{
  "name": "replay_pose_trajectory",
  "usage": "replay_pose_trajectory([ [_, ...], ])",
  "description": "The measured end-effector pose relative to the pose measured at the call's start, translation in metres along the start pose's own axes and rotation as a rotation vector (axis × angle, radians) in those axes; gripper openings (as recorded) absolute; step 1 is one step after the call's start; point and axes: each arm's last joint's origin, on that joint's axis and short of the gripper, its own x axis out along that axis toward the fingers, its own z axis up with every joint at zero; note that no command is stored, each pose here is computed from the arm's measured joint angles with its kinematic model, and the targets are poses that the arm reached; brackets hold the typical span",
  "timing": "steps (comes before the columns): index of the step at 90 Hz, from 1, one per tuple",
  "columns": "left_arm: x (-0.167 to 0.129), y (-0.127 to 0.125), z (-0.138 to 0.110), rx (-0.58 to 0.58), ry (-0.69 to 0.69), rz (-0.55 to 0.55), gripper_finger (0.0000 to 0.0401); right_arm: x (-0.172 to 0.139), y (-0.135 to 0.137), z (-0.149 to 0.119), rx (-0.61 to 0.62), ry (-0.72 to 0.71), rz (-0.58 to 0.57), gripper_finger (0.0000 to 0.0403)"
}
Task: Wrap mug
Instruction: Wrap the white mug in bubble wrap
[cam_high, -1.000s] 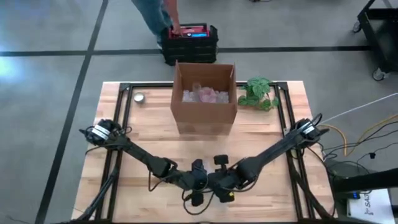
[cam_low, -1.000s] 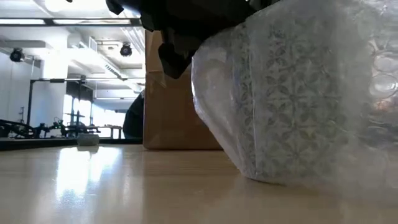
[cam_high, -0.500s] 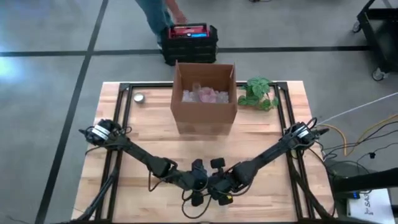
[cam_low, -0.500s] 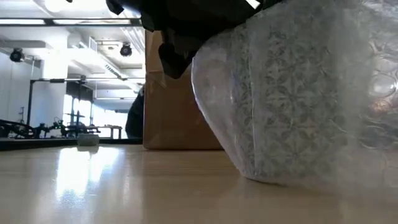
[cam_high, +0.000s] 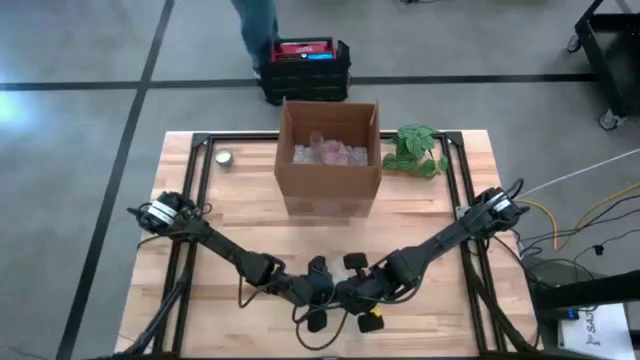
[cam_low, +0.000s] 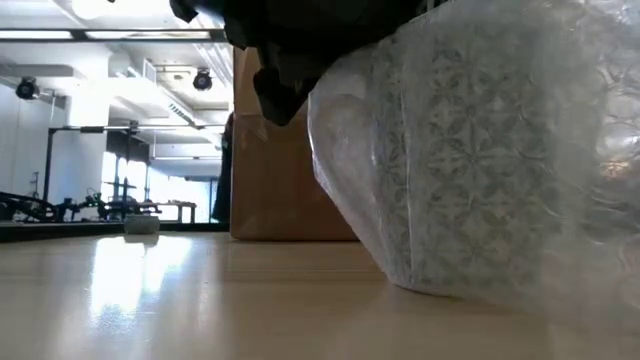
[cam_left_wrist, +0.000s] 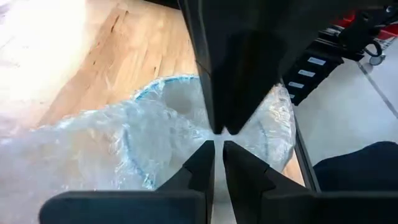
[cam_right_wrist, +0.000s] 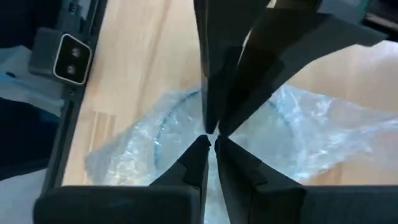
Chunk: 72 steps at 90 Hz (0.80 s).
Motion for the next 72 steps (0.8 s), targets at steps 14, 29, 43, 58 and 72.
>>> replay_pose_trajectory([
  [14, 0.000, 0.000, 0.000, -0.001, -0.001, -0.001, 0.0022, 0.034, 0.000, -0.008, 0.001, 0.081, -0.018, 0.0018],
  [29, 0.000, 0.000, 0.000, -0.001, -0.002, -0.001, 0.0022, 0.063, -0.004, -0.012, 0.012, 0.139, -0.040, 0.0018],
  [43, 0.000, 0.000, 0.000, 0.000, -0.001, 0.000, 0.0022, 0.067, -0.006, -0.012, 0.017, 0.151, -0.046, 0.0018],
  [58, 0.000, 0.000, 0.000, 0.000, -0.001, 0.001, 0.0022, 0.040, -0.006, -0.005, 0.013, 0.108, -0.030, 0.0018],
  [72, 0.000, 0.000, 0.000, 0.001, 0.001, 0.000, 0.0022, -0.001, -0.004, 0.004, 0.001, 0.019, 0.003, 0.0018],
])
